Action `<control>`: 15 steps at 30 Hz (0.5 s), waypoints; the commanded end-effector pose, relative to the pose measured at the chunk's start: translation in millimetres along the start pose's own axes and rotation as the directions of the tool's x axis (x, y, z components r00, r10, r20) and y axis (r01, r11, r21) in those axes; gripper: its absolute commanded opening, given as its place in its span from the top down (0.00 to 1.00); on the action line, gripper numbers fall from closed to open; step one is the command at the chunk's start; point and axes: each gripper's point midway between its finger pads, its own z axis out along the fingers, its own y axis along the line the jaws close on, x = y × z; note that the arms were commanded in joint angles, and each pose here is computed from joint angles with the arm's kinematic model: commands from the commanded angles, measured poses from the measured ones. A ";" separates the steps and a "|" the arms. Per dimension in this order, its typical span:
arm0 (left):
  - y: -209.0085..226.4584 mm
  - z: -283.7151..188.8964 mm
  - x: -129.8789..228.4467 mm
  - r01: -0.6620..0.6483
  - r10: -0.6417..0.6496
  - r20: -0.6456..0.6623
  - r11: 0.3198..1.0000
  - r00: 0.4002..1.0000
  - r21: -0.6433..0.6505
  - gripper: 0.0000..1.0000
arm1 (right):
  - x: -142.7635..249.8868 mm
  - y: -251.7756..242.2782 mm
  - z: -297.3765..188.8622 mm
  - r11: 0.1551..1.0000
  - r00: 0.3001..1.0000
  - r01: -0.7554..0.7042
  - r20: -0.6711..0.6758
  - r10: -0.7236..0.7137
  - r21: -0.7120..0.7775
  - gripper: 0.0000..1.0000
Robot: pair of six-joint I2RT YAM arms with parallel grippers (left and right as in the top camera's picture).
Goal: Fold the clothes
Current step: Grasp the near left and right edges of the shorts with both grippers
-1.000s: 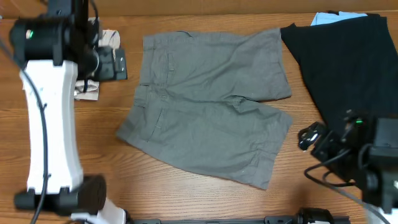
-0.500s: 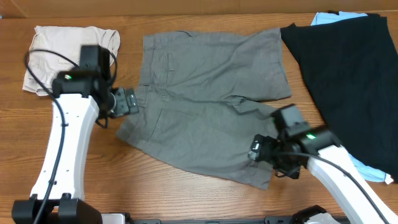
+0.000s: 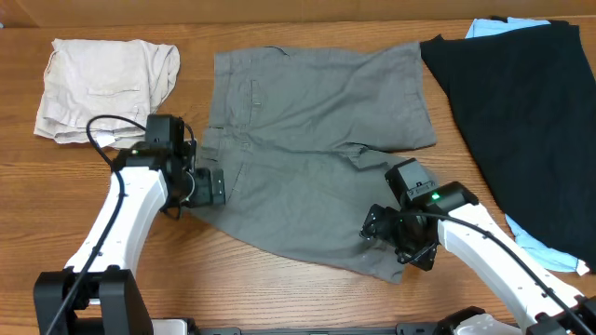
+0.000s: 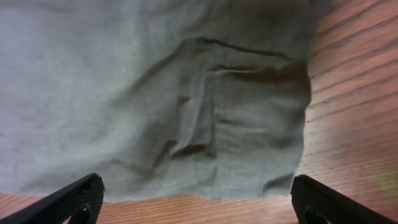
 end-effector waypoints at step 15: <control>12.2 75.0 16.2 -0.047 0.042 -0.135 0.998 0.990 -0.033 0.23 | 32.9 -28.4 32.3 0.998 0.991 -0.047 -0.122 0.051 0.036 0.17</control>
